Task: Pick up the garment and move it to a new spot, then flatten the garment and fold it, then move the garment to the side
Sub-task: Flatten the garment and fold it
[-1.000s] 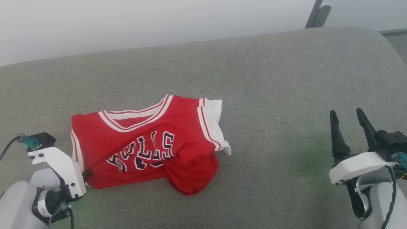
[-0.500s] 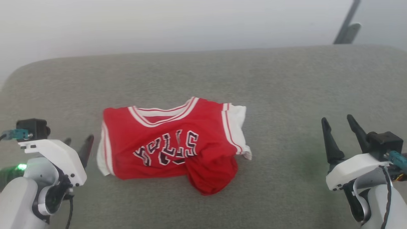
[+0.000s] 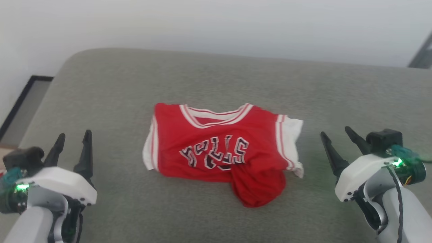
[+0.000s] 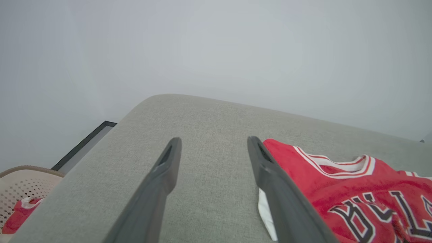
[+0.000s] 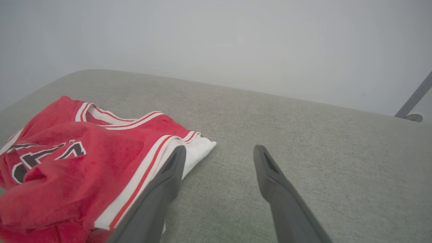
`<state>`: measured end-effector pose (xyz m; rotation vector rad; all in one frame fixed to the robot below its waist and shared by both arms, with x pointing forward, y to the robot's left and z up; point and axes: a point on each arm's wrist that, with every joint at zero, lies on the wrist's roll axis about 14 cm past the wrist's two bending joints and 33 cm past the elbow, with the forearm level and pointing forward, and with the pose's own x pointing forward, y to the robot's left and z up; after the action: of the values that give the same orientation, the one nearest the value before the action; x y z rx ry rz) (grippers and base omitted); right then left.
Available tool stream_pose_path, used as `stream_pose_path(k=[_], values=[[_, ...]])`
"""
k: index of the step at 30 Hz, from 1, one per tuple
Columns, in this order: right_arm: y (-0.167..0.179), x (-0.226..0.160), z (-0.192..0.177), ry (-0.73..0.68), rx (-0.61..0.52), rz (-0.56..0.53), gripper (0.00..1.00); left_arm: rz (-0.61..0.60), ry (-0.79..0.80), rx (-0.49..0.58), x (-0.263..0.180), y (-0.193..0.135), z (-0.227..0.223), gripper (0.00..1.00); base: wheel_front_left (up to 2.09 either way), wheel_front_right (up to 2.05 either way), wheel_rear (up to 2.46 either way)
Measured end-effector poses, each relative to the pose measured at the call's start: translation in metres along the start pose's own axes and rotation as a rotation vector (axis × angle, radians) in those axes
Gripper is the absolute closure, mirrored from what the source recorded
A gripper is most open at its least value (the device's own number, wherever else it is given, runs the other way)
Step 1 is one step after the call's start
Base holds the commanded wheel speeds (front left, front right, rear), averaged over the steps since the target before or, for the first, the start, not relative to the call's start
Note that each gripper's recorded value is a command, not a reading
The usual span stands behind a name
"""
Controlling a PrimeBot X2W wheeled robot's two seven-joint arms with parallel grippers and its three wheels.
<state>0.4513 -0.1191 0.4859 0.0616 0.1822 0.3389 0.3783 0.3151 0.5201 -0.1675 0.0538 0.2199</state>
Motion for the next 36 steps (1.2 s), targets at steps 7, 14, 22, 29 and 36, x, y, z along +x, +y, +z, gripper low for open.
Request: stream_pose_path(k=[7, 14, 22, 29, 36], values=[[0.025, 0.024, -0.023, 0.151, -0.014, 0.094, 0.0, 0.08, -0.059, 0.002, -0.025, 0.026, -0.005, 0.0, 0.0, 0.0, 0.0], [0.041, 0.038, -0.048, 0.288, -0.03, 0.147, 0.0, 0.155, -0.087, -0.002, -0.04, 0.045, -0.007, 0.0, 0.0, 0.0, 0.0], [0.05, 0.044, -0.084, 0.474, -0.052, 0.175, 0.0, 0.217, -0.157, 0.001, -0.058, 0.057, 0.004, 0.0, 0.0, 0.0, 0.0], [0.054, 0.048, -0.094, 0.542, -0.074, 0.182, 1.0, 0.255, -0.181, -0.016, -0.071, 0.064, 0.001, 0.0, 0.0, 0.0, 0.0], [0.038, 0.049, -0.085, 0.532, -0.08, 0.142, 1.0, 0.279, -0.198, -0.033, -0.077, 0.069, -0.002, 0.0, 0.0, 0.0, 0.0]])
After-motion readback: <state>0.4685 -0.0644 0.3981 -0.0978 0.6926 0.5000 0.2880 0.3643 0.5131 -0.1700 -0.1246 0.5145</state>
